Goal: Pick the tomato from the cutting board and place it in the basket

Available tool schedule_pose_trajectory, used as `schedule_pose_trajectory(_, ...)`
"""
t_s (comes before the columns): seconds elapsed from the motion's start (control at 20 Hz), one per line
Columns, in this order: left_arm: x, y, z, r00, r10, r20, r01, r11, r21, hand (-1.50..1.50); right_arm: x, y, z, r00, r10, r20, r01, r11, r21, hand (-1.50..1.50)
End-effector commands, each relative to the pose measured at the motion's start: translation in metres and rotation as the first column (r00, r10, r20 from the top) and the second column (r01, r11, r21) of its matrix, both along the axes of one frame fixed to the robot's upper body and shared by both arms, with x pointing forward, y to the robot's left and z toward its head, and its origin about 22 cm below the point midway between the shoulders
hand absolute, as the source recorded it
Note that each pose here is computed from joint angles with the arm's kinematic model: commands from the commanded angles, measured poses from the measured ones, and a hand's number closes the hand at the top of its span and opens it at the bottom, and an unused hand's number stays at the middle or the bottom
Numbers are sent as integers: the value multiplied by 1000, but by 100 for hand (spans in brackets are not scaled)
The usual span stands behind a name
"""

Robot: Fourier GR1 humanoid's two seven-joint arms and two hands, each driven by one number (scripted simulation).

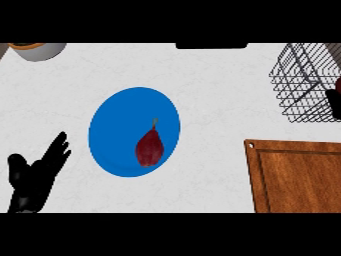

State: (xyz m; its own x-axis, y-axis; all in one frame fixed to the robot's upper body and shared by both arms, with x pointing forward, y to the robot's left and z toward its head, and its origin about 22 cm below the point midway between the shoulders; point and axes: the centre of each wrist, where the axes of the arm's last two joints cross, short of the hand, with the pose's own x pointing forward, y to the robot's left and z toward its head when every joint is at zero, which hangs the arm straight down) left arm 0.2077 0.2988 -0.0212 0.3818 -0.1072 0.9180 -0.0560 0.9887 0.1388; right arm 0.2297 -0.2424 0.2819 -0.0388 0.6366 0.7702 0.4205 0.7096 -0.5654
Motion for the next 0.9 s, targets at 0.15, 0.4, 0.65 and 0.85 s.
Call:
schedule_pose_trajectory(0.15,-20,-1,-25,985,8,-172,-4,1000,21,0,37,-66,32,995,-73,-72,75,997,17,150)
schedule_pose_trajectory(0.4,-2,-11,-23,988,9,-154,-12,1000,-20,0,67,-91,41,993,-98,-64,96,995,-26,150)
schedule_pose_trajectory(0.65,-7,-8,-24,988,-27,-153,25,1000,-12,0,102,-92,15,991,-98,-96,94,994,-51,150)
schedule_pose_trajectory(0.85,-7,-5,-14,987,10,-158,-9,1000,1,0,115,-124,8,989,-85,-120,89,995,33,150)
